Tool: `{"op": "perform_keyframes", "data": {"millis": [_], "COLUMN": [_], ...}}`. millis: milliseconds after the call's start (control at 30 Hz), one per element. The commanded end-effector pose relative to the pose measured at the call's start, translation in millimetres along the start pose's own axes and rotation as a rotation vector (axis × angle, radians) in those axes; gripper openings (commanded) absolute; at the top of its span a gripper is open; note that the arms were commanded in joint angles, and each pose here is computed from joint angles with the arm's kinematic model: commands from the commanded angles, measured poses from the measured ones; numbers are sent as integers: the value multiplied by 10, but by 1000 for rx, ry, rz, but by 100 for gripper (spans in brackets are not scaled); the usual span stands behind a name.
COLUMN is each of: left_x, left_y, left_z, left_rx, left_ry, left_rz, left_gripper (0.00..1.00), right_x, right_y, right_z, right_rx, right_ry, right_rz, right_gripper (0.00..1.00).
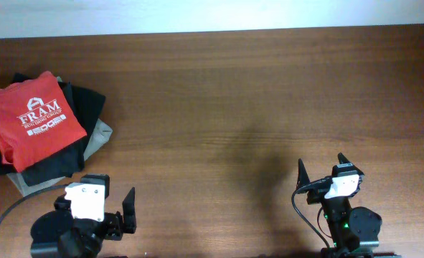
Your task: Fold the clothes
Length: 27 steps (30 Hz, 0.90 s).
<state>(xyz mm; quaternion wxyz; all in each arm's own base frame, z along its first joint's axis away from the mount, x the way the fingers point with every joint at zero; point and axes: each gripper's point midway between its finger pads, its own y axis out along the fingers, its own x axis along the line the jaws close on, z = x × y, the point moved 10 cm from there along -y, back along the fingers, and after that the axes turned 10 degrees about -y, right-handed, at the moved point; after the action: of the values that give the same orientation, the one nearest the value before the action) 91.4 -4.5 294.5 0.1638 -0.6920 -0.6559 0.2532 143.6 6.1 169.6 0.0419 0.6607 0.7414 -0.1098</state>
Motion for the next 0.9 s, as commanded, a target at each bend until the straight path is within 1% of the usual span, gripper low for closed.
{"op": "perform_keyframes", "data": {"millis": [0,100,233,367,467,533,567,600,733,867], "left_x": [14,39,62,65,84,97,104,113,147,138], "left_y": [17,116,438,710,859,941,992,1019,1159,1159], "left_z": [61,225,414,467,446,471,515,545,740,742], "left_rx": [-1,-35,-206,-427,-624,-717,-718,-690,-523,-521], "left_ry": [16,20,46,92,127,143,140,134,99,100], "left_rz": [-9,-5,52,118,129,134,139,134,125,137], "left_gripper": [99,99,99,99,99,99,99,99,99,99], "right_x": [16,16,16,16,16,16,16,16,16,16], "right_y": [2,2,2,2,2,2,2,2,2,2], "right_z": [15,15,15,15,15,15,15,15,15,15], "right_rx": [-7,-7,-7,-7,-7,-7,-7,-7,-7,-7], "right_ry": [0,0,0,0,-1,0,0,0,0,0], "right_rz": [-9,-10,-10,-10,-9,-10,-9,-10,-9,-9], "right_gripper": [99,98,99,99,99,99,99,99,99,99]}}
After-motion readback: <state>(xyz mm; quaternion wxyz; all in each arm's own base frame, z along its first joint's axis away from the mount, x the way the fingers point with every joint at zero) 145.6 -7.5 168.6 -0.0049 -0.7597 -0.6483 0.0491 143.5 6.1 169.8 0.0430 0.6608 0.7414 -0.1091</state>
